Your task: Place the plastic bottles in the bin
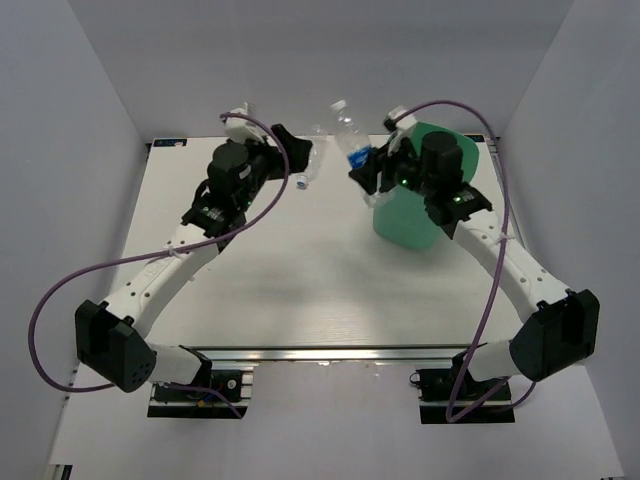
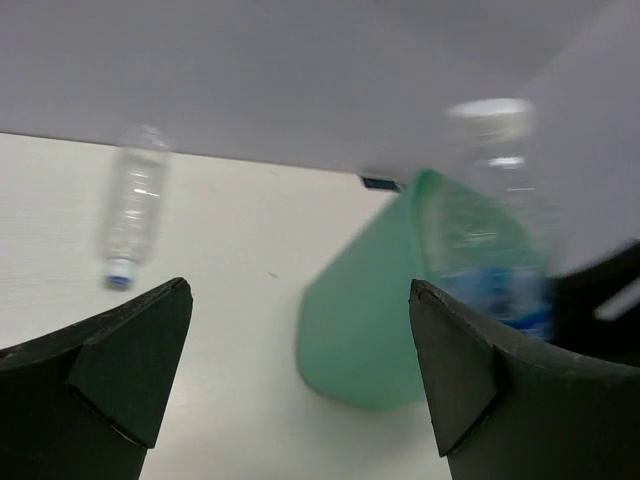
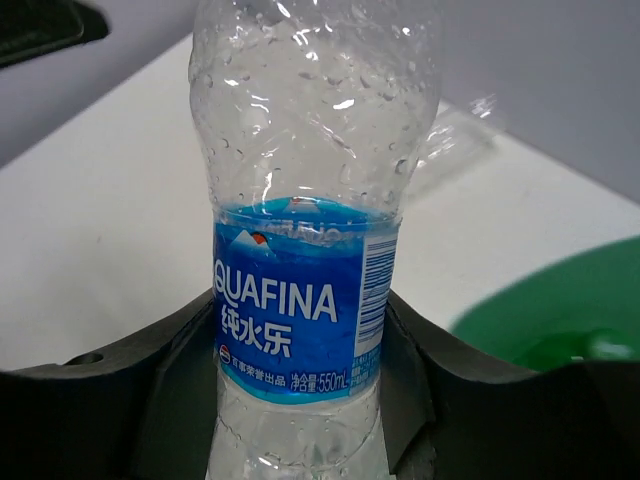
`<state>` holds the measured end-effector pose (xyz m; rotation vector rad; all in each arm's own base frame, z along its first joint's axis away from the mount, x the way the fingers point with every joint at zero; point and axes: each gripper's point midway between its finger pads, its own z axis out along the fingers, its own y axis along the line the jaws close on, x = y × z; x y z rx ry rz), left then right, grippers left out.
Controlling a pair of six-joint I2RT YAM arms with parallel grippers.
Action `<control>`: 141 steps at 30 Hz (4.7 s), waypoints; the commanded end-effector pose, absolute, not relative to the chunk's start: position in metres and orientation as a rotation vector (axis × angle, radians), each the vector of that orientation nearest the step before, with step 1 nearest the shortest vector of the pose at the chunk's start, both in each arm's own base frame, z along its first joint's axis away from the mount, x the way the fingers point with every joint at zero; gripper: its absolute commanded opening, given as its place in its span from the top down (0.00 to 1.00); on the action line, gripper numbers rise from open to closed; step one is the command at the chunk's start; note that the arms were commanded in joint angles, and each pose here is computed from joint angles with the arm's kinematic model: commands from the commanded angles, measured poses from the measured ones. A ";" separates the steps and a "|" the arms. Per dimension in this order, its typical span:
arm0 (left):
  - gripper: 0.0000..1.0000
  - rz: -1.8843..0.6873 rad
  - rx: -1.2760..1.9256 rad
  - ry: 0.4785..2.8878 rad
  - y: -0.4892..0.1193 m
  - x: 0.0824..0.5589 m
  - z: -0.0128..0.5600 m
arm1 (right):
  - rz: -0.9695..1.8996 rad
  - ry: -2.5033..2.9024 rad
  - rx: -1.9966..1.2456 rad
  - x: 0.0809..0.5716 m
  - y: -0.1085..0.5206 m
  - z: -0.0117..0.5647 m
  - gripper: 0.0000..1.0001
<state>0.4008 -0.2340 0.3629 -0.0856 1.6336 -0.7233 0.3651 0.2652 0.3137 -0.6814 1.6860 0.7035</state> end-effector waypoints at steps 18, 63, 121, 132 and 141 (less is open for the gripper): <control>0.02 -0.457 0.488 1.968 -0.243 0.568 0.207 | 0.332 1.549 -0.393 0.417 0.110 0.406 0.11; 1.00 -0.593 0.233 1.711 -0.224 0.522 0.272 | 0.651 1.452 -0.468 0.335 0.152 0.409 0.11; 0.02 -0.233 -0.267 1.894 -0.142 0.421 0.259 | -0.028 1.708 -0.036 0.433 0.088 0.348 0.11; 0.02 -0.280 -0.307 1.829 -0.122 0.414 0.275 | -0.062 1.597 -0.106 0.419 0.083 0.409 0.11; 0.02 -0.256 -0.423 1.821 -0.085 0.414 0.273 | -0.163 1.639 0.201 0.396 0.023 0.407 0.11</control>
